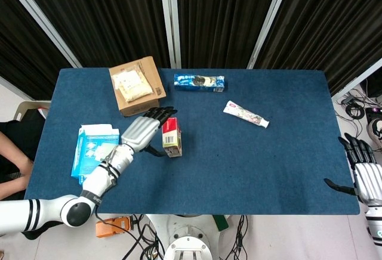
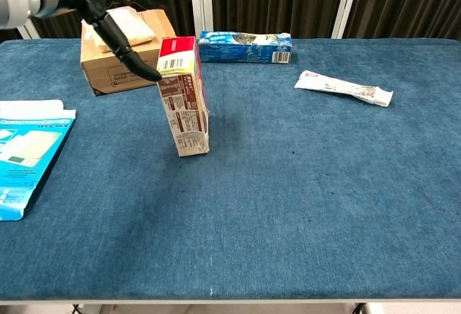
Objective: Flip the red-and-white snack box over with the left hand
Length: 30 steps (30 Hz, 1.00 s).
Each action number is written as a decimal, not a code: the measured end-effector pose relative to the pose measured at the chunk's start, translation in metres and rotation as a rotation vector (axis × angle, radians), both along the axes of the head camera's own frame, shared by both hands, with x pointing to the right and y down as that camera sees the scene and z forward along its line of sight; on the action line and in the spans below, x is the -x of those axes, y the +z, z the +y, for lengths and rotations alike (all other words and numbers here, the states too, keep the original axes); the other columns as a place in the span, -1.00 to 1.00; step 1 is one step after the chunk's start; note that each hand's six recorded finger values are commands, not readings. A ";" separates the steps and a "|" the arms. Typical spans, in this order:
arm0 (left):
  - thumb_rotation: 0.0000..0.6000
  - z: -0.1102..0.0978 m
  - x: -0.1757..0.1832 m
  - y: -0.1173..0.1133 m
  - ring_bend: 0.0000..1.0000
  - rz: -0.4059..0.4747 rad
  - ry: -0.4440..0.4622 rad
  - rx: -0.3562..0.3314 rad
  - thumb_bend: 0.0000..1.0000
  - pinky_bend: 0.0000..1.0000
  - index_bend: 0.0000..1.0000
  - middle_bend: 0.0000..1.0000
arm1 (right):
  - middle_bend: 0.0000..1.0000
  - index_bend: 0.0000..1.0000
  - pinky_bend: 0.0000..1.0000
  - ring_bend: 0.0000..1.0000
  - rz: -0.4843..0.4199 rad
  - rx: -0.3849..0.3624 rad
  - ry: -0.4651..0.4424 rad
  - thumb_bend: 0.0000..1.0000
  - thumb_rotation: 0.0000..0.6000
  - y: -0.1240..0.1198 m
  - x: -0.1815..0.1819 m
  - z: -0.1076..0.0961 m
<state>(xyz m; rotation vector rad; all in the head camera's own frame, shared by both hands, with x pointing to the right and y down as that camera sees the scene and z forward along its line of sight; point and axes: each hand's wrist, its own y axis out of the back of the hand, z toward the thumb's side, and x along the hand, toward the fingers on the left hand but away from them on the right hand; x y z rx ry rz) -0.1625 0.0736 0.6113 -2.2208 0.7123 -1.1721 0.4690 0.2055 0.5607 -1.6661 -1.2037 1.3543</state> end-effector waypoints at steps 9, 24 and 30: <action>1.00 -0.007 -0.020 0.008 -1.00 -0.131 -0.004 0.071 -1.00 -1.00 -1.00 -1.00 | -1.00 -1.00 -1.00 -1.00 -0.004 0.007 0.008 -0.70 1.00 0.003 -0.003 0.001; 1.00 -0.017 -0.032 0.031 -0.81 -0.246 -0.117 0.184 -0.91 -0.68 -0.72 -0.75 | -1.00 -1.00 -1.00 -1.00 -0.010 0.015 0.023 -0.70 1.00 0.007 -0.010 0.001; 1.00 -0.022 -0.030 0.030 -0.33 -0.221 -0.180 0.126 -0.79 -0.43 -0.34 -0.29 | -1.00 -1.00 -1.00 -1.00 -0.013 0.017 0.019 -0.70 1.00 0.008 -0.009 0.001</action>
